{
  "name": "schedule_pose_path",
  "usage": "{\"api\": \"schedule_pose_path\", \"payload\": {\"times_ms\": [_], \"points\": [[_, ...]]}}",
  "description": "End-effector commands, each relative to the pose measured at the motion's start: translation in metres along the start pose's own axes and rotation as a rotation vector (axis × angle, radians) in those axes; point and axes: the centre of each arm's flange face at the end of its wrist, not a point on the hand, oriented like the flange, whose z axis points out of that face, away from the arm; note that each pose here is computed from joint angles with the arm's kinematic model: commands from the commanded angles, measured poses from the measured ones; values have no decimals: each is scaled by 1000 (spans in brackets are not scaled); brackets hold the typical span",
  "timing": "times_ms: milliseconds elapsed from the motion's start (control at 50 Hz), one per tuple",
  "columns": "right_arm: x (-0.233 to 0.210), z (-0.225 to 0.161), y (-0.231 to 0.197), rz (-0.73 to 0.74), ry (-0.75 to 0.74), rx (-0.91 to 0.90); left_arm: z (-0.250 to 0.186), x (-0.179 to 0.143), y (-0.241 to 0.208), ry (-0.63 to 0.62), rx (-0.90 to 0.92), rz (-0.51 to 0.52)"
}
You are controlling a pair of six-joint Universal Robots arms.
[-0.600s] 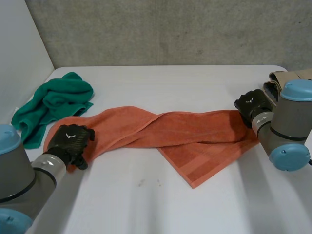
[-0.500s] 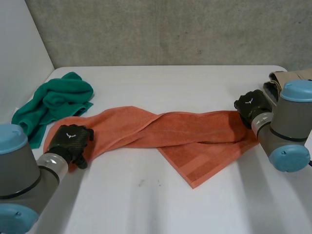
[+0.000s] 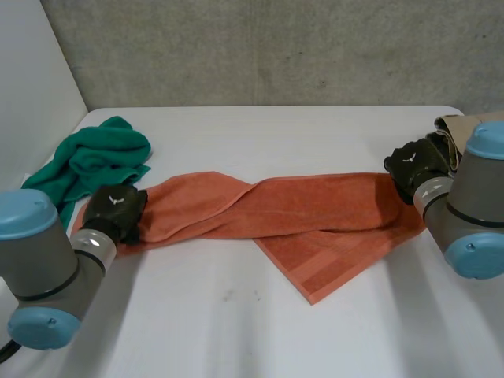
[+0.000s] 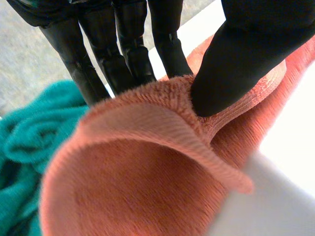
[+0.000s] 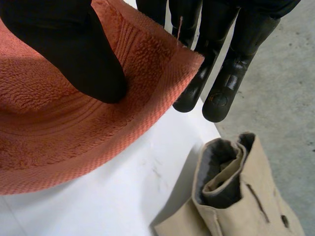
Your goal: Fold the laundry.
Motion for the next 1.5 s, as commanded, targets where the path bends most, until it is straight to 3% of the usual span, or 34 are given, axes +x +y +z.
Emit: {"api": "schedule_pose_path", "payload": {"times_ms": [20,160,320,420,540,680,780,880,1000,1080,1240,1500], "points": [[18,-23,-14,-19,-2,-6,-19,-14,-41,-21,68,17],[67,-72,-35,-17,-48,16,-59,-36,-93,-26,89,17],[83,-105,-33,-37,-162,1,-75,-29,-97,109,31,-1],[72,-101,-24,-22,-200,-17,-37,-17,-62,133,-35,-2],[48,-80,3,-18,-279,-105,4,-7,-22,78,-156,10],[37,-47,24,-76,-276,-156,39,-3,-22,46,-129,32],[47,-5,-6,-139,-80,7,85,-23,-76,-57,107,67],[103,24,-77,-130,330,335,101,-57,-170,-226,506,63],[166,17,-134,-73,680,674,77,-98,-274,-436,985,38],[184,5,-156,-67,771,777,66,-111,-295,-459,1087,-9],[161,4,-154,-39,702,734,80,-102,-260,-356,996,-107],[78,18,-68,53,379,487,104,-46,-127,-152,612,-152]]}}
